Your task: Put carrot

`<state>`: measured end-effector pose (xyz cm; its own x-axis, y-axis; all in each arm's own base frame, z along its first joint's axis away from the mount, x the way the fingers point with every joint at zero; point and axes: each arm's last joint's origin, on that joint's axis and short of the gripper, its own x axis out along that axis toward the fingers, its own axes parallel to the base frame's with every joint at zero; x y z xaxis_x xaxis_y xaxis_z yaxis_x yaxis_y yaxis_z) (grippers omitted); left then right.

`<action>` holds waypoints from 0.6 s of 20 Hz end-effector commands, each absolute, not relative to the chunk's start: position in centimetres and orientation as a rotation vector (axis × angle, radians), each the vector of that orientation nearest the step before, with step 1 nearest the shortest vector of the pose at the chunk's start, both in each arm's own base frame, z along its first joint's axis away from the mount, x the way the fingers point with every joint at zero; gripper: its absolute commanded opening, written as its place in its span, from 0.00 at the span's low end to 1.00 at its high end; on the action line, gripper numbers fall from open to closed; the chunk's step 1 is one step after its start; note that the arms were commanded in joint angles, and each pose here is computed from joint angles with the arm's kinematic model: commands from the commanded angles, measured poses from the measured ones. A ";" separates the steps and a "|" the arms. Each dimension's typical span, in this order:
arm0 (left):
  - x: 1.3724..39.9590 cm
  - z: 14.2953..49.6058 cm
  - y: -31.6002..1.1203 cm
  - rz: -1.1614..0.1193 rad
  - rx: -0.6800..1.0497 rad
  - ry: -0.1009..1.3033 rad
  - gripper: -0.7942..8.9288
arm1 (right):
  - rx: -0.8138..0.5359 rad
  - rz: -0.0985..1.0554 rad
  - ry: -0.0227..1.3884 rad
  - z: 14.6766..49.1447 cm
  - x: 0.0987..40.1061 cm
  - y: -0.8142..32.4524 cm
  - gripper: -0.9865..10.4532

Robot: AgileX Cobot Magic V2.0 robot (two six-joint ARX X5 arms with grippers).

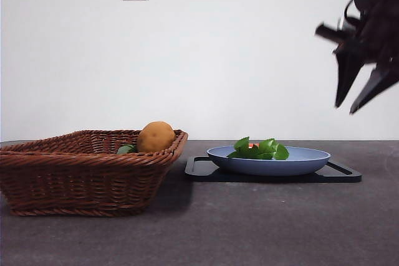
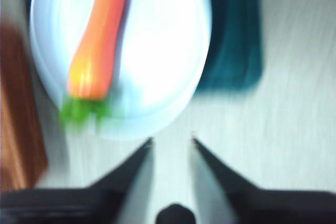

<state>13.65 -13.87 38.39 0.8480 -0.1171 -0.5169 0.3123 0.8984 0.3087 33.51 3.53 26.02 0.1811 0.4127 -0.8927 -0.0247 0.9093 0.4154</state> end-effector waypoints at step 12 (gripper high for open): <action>15.5 28.8 -4.5 -0.185 0.097 0.526 0.09 | 0.028 0.334 0.617 26.2 18.0 6.2 0.09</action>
